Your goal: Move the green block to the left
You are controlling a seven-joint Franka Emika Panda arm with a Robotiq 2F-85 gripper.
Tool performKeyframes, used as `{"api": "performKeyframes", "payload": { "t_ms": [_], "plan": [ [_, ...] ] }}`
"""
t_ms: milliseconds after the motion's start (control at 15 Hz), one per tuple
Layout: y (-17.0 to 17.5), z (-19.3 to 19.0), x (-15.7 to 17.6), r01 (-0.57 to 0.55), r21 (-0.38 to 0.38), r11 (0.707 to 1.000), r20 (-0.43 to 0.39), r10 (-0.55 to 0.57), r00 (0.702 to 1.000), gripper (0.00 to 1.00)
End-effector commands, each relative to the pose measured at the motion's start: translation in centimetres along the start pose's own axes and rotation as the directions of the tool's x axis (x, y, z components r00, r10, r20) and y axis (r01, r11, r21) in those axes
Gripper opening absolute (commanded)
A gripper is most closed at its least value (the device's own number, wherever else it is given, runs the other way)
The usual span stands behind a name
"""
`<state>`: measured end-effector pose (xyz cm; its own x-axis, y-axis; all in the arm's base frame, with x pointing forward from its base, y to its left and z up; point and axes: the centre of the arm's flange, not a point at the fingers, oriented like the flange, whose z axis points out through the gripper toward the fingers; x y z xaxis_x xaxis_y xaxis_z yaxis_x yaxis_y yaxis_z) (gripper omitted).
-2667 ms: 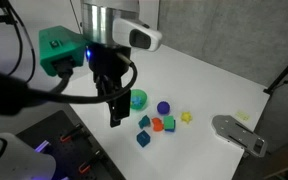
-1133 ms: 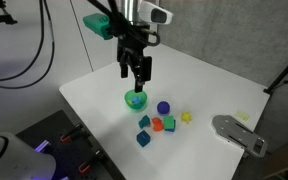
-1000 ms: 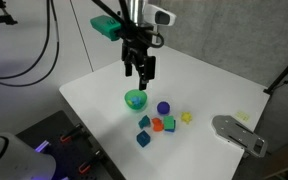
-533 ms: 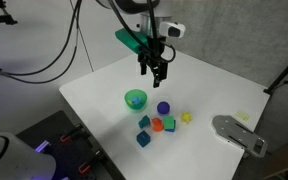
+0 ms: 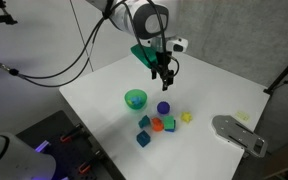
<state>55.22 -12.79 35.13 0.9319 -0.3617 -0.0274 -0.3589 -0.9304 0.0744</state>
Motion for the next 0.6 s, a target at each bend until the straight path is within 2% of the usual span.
{"api": "performKeyframes", "payload": {
  "t_ms": [0, 200, 533],
  "plan": [
    [-2.3, 2.4, 3.5, -0.049, 0.011, 0.999, -0.036, 0.049, 0.998, 1.0],
    [-3.6, 5.4, 5.4, -0.066, 0.014, 0.998, -0.039, 0.067, 0.997, 1.0],
    [-4.7, 10.1, 8.0, -0.083, 0.029, 0.996, 0.003, 0.083, 0.997, 1.0]
  ]
}}
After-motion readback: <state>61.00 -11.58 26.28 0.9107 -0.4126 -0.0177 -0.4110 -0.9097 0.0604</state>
